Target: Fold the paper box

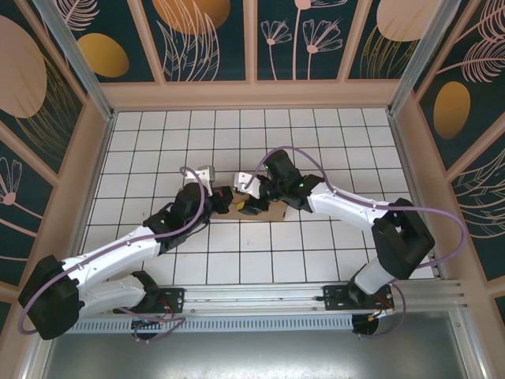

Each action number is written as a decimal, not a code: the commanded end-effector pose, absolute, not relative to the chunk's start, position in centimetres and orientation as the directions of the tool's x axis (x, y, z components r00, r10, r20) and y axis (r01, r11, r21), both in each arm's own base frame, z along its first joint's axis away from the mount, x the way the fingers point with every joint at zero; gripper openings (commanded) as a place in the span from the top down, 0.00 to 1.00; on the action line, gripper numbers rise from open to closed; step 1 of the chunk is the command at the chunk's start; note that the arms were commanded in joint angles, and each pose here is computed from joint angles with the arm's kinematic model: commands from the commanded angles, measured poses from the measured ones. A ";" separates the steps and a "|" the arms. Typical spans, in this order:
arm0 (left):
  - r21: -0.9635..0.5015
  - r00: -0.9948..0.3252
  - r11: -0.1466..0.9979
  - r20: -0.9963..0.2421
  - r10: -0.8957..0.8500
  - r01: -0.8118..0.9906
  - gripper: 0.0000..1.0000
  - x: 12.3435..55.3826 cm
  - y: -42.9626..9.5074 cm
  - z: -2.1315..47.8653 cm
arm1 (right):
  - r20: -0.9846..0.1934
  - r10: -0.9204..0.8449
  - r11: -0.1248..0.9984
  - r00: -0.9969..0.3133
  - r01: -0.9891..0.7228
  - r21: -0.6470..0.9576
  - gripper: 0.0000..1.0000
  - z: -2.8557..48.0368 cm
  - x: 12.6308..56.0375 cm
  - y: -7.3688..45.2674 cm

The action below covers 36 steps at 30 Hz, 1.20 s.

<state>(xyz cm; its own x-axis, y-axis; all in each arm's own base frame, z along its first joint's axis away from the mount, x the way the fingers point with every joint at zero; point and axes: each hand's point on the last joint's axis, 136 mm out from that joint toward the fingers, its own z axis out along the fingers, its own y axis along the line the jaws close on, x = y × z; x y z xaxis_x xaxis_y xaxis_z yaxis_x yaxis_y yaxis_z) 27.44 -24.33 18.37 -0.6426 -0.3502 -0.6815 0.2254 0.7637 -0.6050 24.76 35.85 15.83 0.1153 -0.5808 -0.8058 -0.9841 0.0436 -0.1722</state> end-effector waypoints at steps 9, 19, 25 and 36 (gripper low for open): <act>-0.547 -0.655 0.821 -0.682 -0.325 0.163 1.00 28.4 -23.8 15.9 | -0.974 -0.222 0.287 -0.040 -0.958 -0.027 0.33 26.7 26.9 33.3; -0.542 -0.657 0.820 -0.688 -0.309 0.183 1.00 28.0 -23.8 16.2 | -0.815 0.084 0.704 -0.573 -0.545 0.455 0.74 27.4 27.2 24.9; -0.544 -0.664 0.818 -0.683 -0.304 0.185 1.00 27.7 -23.7 16.2 | -0.446 0.170 0.781 -0.879 -0.156 0.604 0.73 22.1 25.0 21.7; -0.529 -0.669 0.828 -0.685 -0.288 0.185 1.00 27.6 -23.5 15.9 | -0.323 0.208 0.775 -0.923 -0.046 0.630 0.73 18.6 24.8 21.5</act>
<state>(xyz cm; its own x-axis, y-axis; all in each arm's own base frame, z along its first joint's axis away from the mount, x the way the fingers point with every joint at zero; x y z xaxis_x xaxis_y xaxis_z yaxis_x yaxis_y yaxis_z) 28.51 -24.35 18.36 -0.6161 -0.3563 -0.7025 0.2117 0.7841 -0.5834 25.45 21.72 20.63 -0.8947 0.2018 -0.3986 -0.1099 0.7653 0.6342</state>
